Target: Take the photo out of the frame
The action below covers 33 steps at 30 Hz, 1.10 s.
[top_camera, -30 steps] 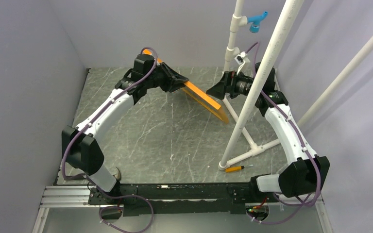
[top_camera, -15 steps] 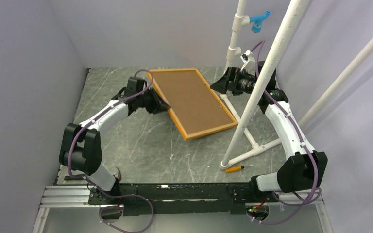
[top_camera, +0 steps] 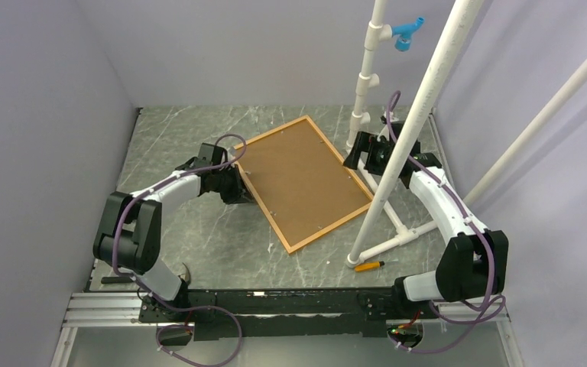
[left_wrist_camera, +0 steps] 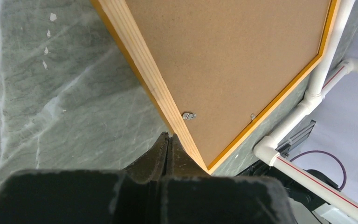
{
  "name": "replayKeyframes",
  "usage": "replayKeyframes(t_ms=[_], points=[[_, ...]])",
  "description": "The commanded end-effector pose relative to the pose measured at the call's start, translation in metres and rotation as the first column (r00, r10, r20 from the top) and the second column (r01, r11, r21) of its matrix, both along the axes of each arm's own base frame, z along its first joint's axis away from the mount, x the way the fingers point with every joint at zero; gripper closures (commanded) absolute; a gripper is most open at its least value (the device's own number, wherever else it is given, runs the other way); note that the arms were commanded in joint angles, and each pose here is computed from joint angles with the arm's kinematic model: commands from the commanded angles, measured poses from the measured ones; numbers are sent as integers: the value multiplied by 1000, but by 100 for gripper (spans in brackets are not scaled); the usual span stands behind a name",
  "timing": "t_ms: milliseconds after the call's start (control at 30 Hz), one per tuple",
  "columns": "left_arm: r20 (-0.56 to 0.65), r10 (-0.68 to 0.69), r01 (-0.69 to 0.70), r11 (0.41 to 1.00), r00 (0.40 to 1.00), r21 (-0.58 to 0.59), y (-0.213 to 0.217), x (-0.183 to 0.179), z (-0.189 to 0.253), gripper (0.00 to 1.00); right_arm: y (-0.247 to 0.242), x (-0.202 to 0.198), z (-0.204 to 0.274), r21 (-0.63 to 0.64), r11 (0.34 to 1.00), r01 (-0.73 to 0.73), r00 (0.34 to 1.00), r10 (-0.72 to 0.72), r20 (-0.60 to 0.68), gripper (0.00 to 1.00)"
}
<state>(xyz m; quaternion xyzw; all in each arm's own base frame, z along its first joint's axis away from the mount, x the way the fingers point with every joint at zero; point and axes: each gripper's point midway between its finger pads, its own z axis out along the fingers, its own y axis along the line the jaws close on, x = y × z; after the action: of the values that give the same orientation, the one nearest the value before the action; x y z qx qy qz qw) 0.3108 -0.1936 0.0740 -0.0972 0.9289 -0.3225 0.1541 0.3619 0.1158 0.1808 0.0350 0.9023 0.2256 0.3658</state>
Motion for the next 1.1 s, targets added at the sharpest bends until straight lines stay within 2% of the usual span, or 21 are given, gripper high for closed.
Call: replayKeyframes(t_ms=[0,33,167,367,433,567,633,767,833,867,967,1067], points=[[92,-25,25,1000,995,-1,-1,9,7,100,-35,-13,-33,-109,967,229,965,-240,-106,0],[110,-22,23,1000,994,-10,-1,9,11,96,-39,-20,-39,-122,960,250,956,-265,-126,0],[169,-15,25,998,985,-57,-5,7,21,63,-55,-52,-63,-180,931,319,917,-351,-191,0],[119,-1,11,997,993,-82,-11,11,4,45,-69,-89,-65,-184,888,422,865,-455,-213,0],[89,32,-27,998,995,-48,-7,16,-6,38,-80,-107,-64,-186,834,519,807,-550,-213,1],[77,88,-87,996,993,-23,-2,24,-11,36,-94,-156,-84,-195,714,673,657,-697,-288,13],[86,99,-98,995,991,-21,-3,24,-9,35,-93,-173,-92,-165,677,717,610,-724,-323,27],[139,91,-87,995,986,-40,-6,19,9,33,-76,-198,-113,-108,677,728,577,-691,-435,49],[167,73,-65,997,983,-52,-7,17,25,33,-75,-207,-118,-129,678,724,561,-687,-461,63],[184,60,-50,997,981,-57,-8,16,36,32,-77,-211,-121,-151,674,723,550,-694,-464,66],[266,20,-6,999,964,-51,-8,20,77,29,-73,-215,-129,-173,698,695,553,-672,-493,66],[370,-16,22,1000,929,-12,-5,27,128,25,-74,-221,-135,-219,706,674,531,-669,-521,56]])
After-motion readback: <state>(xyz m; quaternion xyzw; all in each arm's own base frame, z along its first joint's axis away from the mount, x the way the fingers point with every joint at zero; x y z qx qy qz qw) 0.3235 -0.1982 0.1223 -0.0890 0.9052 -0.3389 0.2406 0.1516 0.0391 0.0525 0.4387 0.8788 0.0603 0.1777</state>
